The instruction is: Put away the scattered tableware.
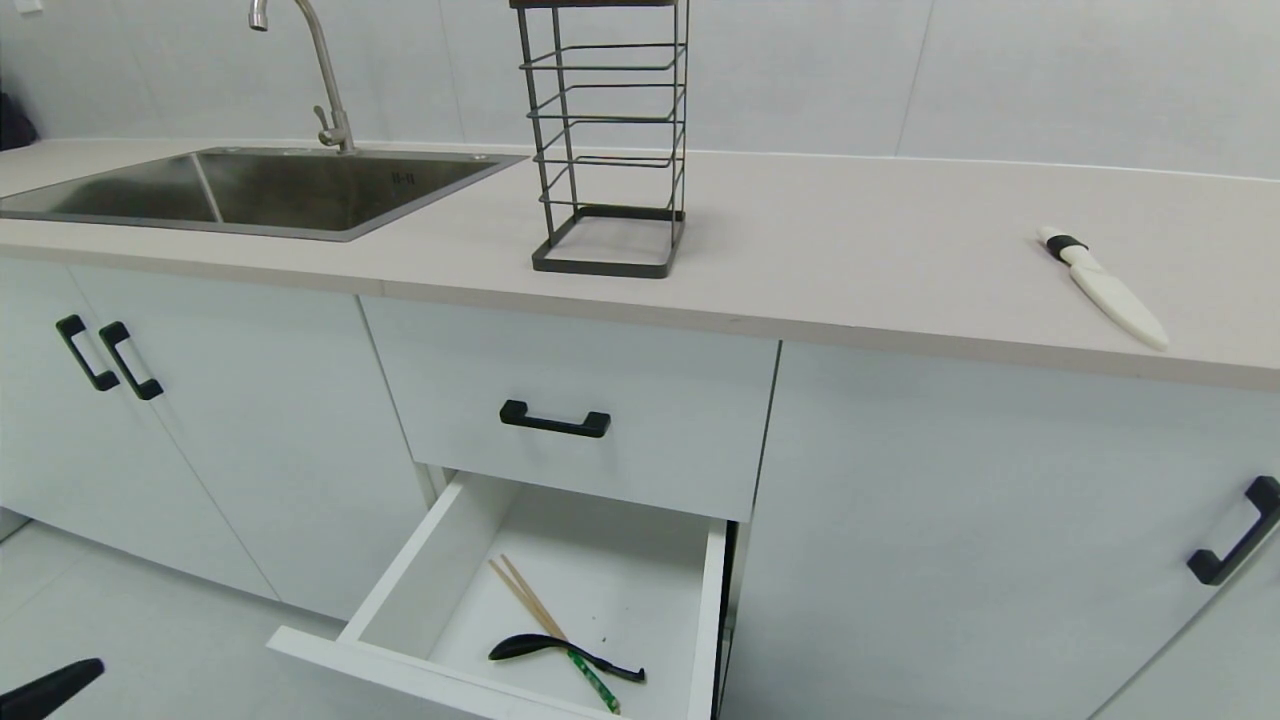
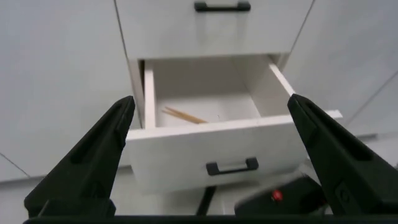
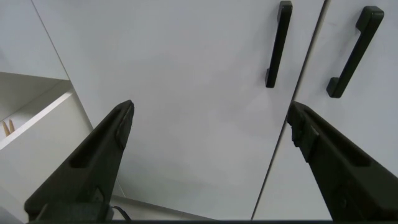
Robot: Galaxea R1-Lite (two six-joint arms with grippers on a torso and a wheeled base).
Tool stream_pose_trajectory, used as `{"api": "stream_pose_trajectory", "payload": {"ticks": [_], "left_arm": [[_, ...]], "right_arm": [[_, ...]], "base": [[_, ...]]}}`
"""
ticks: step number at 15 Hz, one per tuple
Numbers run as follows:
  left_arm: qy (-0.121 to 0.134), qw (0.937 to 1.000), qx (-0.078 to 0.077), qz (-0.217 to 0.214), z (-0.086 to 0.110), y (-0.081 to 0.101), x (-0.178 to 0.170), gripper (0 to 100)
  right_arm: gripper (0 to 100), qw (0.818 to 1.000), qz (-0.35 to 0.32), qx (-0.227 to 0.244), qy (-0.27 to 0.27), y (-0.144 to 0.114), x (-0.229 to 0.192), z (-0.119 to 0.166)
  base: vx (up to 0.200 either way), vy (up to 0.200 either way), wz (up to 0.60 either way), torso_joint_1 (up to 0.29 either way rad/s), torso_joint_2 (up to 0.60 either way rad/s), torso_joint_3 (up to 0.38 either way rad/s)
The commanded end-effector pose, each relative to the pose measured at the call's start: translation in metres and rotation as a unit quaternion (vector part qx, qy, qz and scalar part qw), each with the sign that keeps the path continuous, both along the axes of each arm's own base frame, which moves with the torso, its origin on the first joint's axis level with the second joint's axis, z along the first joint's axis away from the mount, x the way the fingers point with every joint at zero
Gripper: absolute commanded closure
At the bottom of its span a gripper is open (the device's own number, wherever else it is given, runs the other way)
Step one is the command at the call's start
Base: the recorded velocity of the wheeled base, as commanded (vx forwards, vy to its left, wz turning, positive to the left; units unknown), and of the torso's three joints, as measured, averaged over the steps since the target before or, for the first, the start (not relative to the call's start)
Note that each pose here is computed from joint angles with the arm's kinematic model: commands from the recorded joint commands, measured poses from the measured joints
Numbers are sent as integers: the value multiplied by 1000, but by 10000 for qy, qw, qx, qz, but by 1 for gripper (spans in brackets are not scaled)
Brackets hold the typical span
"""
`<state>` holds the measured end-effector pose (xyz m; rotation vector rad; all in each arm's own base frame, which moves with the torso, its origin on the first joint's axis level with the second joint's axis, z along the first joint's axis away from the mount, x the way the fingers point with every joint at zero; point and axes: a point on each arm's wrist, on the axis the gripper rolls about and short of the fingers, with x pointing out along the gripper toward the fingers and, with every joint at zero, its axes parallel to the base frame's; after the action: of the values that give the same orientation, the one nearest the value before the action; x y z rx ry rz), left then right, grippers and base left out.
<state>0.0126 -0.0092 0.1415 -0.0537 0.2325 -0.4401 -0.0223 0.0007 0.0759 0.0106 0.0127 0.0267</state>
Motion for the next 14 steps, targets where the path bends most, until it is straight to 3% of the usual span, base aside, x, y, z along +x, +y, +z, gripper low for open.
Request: {"api": "stream_pose_trajectory", "payload": {"ticks": [1, 2, 3, 5, 9, 10, 12, 14], "left_arm": [[1572, 9872, 97, -242, -12, -5, 42, 0], [1632, 9862, 107, -272, -13, -5, 44, 0], [2072, 9770, 185, -479, -18, -10, 56, 0], [2484, 9668, 250, -549, -25, -12, 66, 0], [2904, 9527, 518, -739, -35, -16, 77, 0], [3035, 9459, 746, -866, -40, -16, 83, 0], [3185, 9376, 980, -990, -47, -16, 87, 0], [3326, 9333, 975, -943, -50, -15, 91, 0]], "right_arm": [[0, 10000, 4, 2, 22, 0, 0, 0], [0, 10000, 4, 2, 22, 0, 0, 0], [0, 10000, 4, 2, 22, 0, 0, 0], [0, 10000, 4, 2, 22, 0, 0, 0], [0, 10000, 4, 2, 22, 0, 0, 0], [0, 10000, 4, 2, 22, 0, 0, 0], [0, 10000, 4, 2, 22, 0, 0, 0], [0, 10000, 4, 2, 22, 0, 0, 0]], "base": [[0, 0, 0, 0, 0, 0], [0, 0, 0, 0, 0, 0], [0, 0, 0, 0, 0, 0], [0, 0, 0, 0, 0, 0], [0, 0, 0, 0, 0, 0], [0, 0, 0, 0, 0, 0], [0, 0, 0, 0, 0, 0], [0, 0, 0, 0, 0, 0]]}}
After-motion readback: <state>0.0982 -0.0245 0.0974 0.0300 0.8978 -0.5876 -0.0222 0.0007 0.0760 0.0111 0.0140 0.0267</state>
